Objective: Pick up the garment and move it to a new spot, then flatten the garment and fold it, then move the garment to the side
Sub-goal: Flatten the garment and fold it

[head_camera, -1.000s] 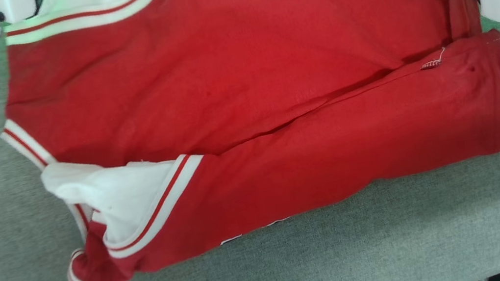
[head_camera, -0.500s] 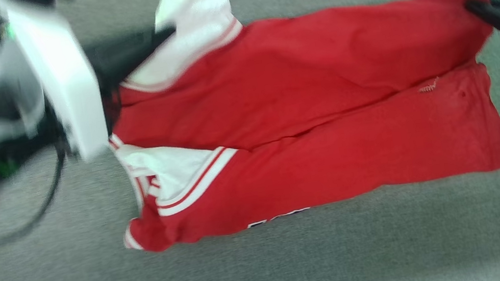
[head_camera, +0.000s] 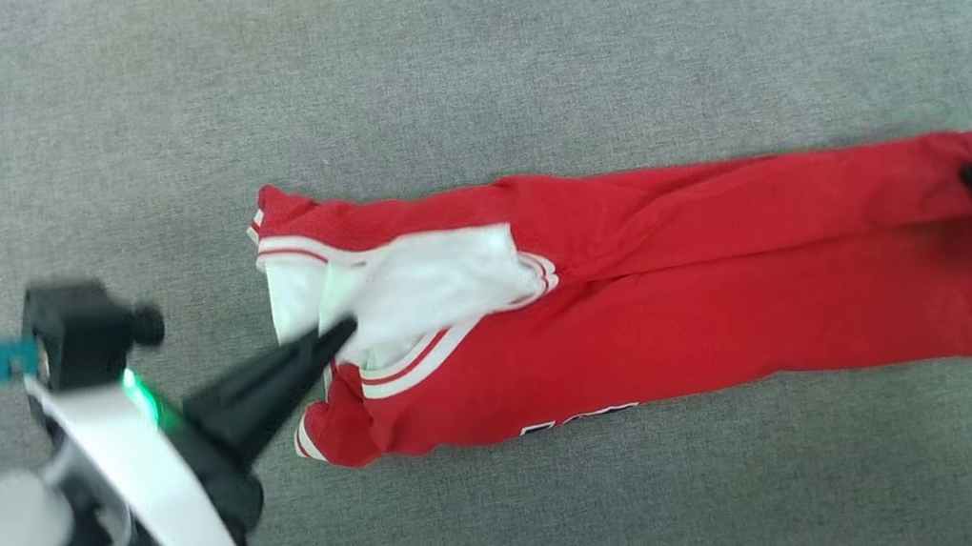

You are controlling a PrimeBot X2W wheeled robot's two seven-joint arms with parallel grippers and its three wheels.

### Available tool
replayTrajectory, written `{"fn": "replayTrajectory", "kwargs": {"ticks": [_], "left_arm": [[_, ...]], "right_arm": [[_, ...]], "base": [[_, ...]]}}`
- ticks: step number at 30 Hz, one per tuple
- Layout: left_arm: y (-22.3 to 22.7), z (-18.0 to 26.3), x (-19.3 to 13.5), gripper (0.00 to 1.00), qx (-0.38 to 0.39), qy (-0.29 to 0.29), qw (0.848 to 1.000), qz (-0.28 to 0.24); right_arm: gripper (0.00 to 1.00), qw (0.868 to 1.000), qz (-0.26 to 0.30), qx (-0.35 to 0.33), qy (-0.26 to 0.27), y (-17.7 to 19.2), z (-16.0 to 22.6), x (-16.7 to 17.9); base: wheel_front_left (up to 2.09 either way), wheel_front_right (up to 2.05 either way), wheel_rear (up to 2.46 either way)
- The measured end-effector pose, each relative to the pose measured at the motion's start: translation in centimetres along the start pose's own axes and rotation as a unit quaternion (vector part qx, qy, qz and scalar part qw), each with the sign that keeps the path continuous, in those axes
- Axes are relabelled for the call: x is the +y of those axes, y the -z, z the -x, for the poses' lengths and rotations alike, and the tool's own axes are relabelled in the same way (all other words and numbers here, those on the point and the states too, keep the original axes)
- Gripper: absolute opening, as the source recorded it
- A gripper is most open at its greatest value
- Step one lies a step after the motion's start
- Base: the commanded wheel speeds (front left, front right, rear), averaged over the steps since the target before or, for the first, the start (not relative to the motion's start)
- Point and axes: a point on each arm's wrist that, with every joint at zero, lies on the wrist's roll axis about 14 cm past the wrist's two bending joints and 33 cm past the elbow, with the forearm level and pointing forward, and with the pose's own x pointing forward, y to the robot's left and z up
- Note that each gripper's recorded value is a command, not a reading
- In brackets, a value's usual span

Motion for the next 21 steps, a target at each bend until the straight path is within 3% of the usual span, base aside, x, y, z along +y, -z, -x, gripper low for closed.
{"fn": "replayTrajectory", "kwargs": {"ticks": [5,16,17,18,19,20,21], "left_arm": [[4.1,0.8,-0.1,0.00,0.012,-0.010,0.998,0.053],[9.0,-0.2,2.3,0.00,0.032,-0.055,0.994,0.087],[9.0,-0.3,2.5,0.09,0.033,-0.058,0.994,0.084],[9.0,-0.3,2.7,0.40,0.030,-0.062,0.994,0.082],[8.9,-0.4,2.9,0.40,0.027,-0.063,0.994,0.082],[8.7,-0.5,2.9,0.60,0.023,-0.064,0.995,0.079],[8.4,-0.7,2.9,0.92,0.017,-0.064,0.995,0.078]], "right_arm": [[0.00,1.000,-0.024,0.015,0.003,2.5,0.3,0.1],[0.00,0.998,-0.051,0.027,0.014,5.2,-1.0,-0.3],[0.27,0.998,-0.054,0.018,0.016,4.9,-1.0,-0.4],[0.46,0.998,-0.056,0.013,0.017,4.7,-1.1,-0.4],[0.46,0.998,-0.056,0.012,0.018,4.7,-1.1,-0.5],[0.65,0.998,-0.054,0.012,0.019,4.7,-1.0,-0.6],[1.00,0.998,-0.053,0.009,0.022,4.5,-0.9,-0.8]], "base": [[0.00,0.00,0.00],[0.00,0.00,0.00],[0.00,0.00,0.00],[0.00,0.00,0.00],[0.00,0.00,0.00],[0.00,0.00,0.00],[0.00,0.00,0.00]]}}
